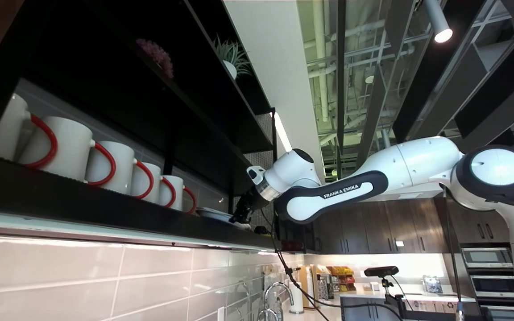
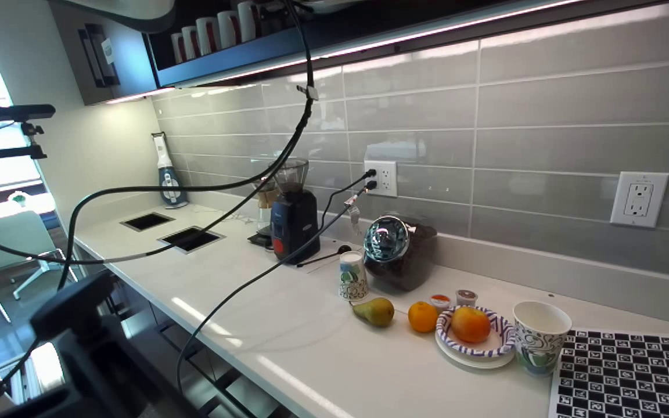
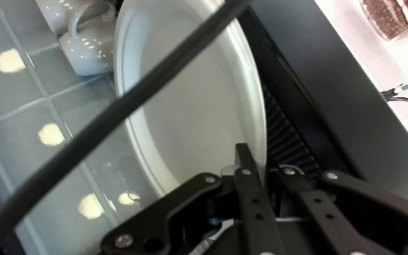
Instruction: Put the plates on the shelf on the counter, then pick up one plate and put it on the shelf
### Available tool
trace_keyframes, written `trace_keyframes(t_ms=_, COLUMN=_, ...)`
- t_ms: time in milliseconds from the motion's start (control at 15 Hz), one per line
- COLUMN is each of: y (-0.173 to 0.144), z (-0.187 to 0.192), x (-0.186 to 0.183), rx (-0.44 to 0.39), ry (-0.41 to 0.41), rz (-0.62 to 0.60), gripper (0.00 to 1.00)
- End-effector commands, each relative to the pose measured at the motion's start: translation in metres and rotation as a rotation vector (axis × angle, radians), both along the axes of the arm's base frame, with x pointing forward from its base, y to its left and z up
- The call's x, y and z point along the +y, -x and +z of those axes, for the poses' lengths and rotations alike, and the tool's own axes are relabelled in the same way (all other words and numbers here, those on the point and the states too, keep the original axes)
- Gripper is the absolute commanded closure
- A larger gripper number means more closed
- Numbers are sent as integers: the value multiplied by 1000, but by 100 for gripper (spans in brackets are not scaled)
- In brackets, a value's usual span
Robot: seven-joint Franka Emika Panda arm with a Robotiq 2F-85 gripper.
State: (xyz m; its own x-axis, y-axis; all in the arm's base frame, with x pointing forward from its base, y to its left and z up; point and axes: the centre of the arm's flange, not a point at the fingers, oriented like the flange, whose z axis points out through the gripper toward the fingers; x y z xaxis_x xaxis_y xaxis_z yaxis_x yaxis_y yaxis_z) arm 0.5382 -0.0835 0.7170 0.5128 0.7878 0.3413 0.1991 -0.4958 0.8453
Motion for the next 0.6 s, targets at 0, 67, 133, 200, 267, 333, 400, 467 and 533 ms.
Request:
trace_keyframes(t_ms=0, y=11, z=13, x=16, rx=-78, ry=-43, rz=-174, gripper=99)
trace_keyframes(t_ms=67, y=18, z=18, x=19, rx=-78, ry=-66, rz=-225, gripper=100)
trace_keyframes(t_ms=133, y=29, z=22, x=26, rx=-62, ry=-85, rz=-282, gripper=99)
trace_keyframes(t_ms=200, y=39, z=24, x=33, rx=-43, ry=-105, rz=-339, gripper=99)
trace_keyframes(t_ms=267, y=49, z=24, x=41, rx=-24, ry=-127, rz=-396, gripper=99)
trace_keyframes(t_ms=333, y=59, z=27, x=51, rx=1, ry=-145, rz=-452, gripper=99)
trace_keyframes(t_ms=400, y=70, z=25, x=59, rx=32, ry=-169, rz=-506, gripper=99)
trace_keyframes(t_ms=467, y=79, z=25, x=65, rx=58, ry=-181, rz=-562, gripper=99)
trace_keyframes(t_ms=533, y=88, z=20, x=68, rx=85, ry=-194, rz=-618, gripper=99)
